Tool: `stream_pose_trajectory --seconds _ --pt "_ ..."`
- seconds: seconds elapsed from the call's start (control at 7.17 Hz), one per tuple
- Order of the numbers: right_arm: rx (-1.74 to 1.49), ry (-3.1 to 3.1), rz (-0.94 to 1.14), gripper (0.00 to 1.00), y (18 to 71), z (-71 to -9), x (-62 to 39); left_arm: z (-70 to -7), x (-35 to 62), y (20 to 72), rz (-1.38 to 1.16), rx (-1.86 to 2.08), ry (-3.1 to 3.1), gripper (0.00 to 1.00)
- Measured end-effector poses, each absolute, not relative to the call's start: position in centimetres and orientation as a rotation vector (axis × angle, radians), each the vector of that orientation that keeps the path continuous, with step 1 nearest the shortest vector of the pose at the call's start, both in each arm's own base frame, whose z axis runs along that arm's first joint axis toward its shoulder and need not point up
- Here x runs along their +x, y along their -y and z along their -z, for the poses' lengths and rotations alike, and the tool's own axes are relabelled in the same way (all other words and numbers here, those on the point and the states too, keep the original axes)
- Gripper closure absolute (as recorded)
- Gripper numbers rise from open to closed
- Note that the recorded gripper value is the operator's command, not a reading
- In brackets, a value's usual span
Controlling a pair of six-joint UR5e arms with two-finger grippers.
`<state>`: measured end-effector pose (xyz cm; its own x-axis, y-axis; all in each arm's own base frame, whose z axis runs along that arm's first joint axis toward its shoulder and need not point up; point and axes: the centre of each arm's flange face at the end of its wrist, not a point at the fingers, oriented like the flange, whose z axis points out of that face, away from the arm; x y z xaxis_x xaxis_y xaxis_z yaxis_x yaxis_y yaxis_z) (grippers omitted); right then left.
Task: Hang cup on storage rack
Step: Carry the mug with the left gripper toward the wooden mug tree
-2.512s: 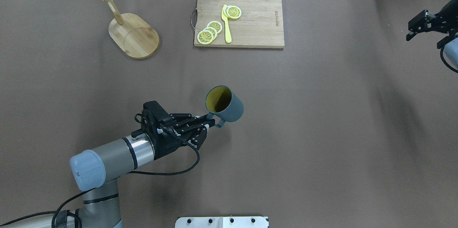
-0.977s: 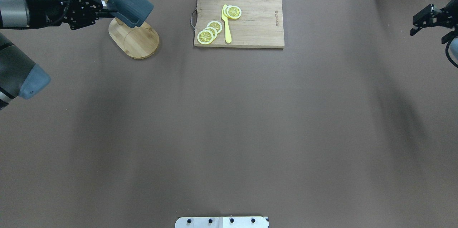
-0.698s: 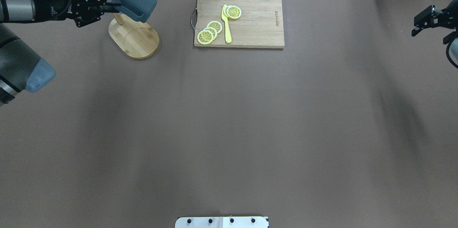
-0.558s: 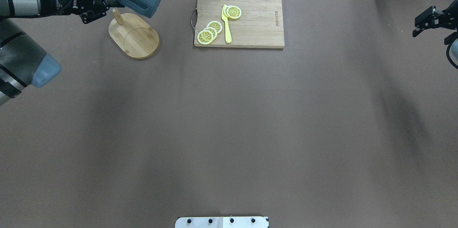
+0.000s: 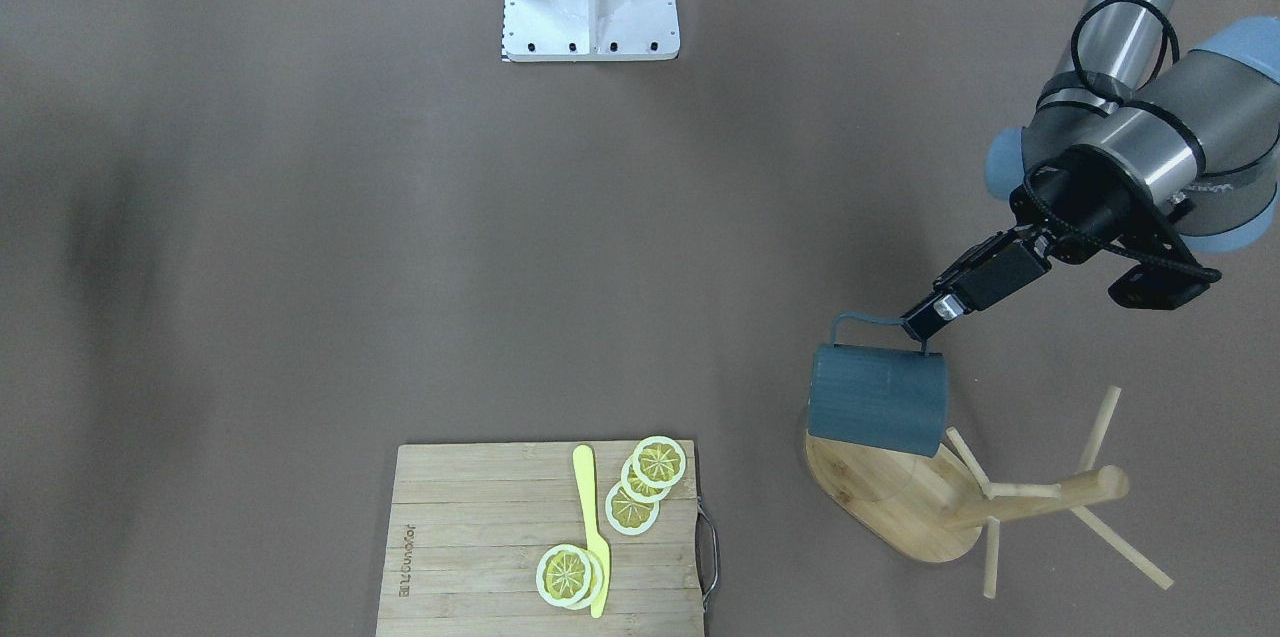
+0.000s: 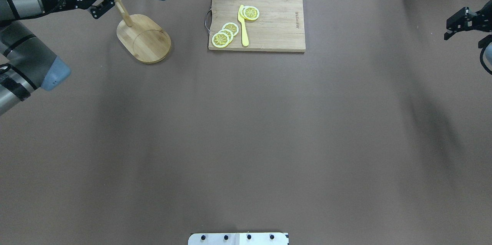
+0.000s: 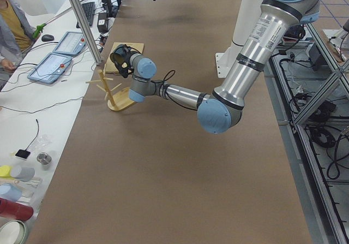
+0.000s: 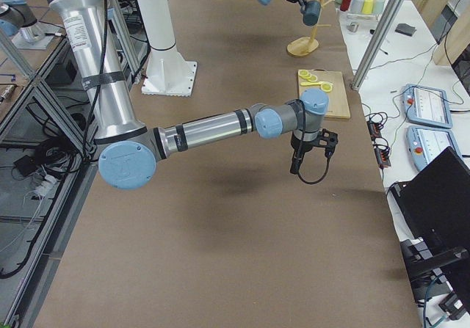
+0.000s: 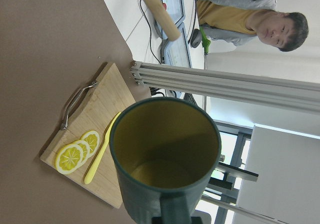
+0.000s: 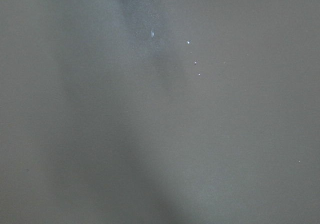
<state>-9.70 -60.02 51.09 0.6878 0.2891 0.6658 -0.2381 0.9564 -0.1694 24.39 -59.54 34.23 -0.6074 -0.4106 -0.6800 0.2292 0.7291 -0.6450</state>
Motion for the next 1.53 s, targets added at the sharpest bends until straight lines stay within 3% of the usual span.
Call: stream_pose_trajectory --seconds 0.56,1.53 --pt "-0.062 0.763 -0.295 0.00 59.8 -50.3 -9.6 -37.0 24.0 60.6 1.065 -0.219 -2.201 1.00" --pt "-0.068 0.760 -0.302 0.00 59.6 -50.5 -9.6 -36.0 27.0 60.7 1.057 -0.240 -2.260 1.00"
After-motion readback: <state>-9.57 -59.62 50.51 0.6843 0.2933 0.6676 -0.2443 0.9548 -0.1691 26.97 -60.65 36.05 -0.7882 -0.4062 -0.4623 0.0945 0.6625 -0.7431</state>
